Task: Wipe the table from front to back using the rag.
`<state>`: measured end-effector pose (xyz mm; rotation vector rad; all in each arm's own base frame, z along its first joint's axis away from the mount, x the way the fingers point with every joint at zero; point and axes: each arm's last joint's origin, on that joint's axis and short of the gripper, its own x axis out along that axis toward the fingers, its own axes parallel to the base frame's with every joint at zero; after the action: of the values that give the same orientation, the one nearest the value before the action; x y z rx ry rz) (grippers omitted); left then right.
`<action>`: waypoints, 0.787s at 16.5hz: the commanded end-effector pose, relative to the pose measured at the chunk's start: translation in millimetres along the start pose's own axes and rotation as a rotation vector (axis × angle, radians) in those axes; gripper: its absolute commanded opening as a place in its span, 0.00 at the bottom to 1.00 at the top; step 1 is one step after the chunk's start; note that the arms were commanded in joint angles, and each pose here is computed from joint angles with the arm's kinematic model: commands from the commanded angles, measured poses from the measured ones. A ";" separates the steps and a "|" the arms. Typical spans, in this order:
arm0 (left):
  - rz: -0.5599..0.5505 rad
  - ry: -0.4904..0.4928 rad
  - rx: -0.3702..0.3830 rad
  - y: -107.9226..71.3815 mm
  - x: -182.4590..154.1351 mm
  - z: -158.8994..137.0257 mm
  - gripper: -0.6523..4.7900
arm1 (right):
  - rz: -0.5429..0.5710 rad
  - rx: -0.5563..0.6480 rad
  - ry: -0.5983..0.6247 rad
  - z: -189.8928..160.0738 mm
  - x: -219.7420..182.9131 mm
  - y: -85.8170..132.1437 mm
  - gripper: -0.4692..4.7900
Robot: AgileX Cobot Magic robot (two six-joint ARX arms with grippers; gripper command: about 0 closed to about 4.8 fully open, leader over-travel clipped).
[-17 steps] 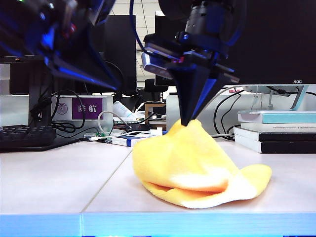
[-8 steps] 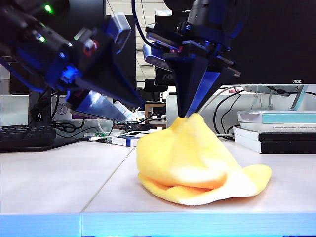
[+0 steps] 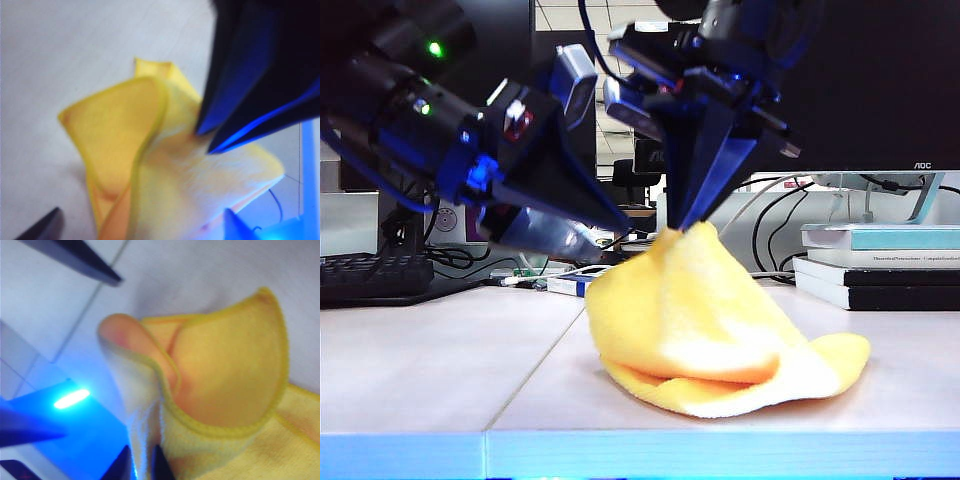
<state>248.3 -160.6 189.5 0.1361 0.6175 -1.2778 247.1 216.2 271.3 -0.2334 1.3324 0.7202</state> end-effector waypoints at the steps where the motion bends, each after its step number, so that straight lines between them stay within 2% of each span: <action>1: -0.012 -0.023 0.023 2.5 3.7 0.5 0.79 | 0.024 0.001 -0.047 -0.7 -12.4 -0.8 0.21; 4: -0.030 -0.051 0.041 4.9 6.8 1.6 0.74 | 0.050 -0.001 -0.063 -1.3 -16.7 -0.4 0.20; 6: -0.025 -0.068 0.058 5.6 6.9 3.5 0.73 | 0.082 -0.003 -0.061 -1.3 -16.9 0.7 0.19; 7: -0.024 -0.072 0.062 5.7 6.9 4.0 0.69 | 0.095 -0.005 -0.065 -0.9 -16.9 1.1 0.19; 9: -0.024 -0.074 0.064 6.3 7.7 3.7 0.44 | 0.095 -0.007 -0.070 -0.7 -17.5 1.4 0.19; 10: -0.040 -0.073 0.060 6.7 8.8 2.6 0.36 | 0.096 -0.007 -0.070 -0.7 -17.5 1.4 0.19; 12: -0.049 -0.068 0.053 8.1 11.2 0.3 0.35 | 0.101 -0.007 -0.070 -0.9 -17.9 1.6 0.19; 13: -0.049 -0.065 0.051 8.8 12.3 -0.6 0.32 | 0.103 -0.009 -0.071 -1.0 -18.4 1.8 0.19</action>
<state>257.8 -167.2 179.9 0.1226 0.5538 -1.3272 245.1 210.4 284.7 -0.1532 1.3007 0.7977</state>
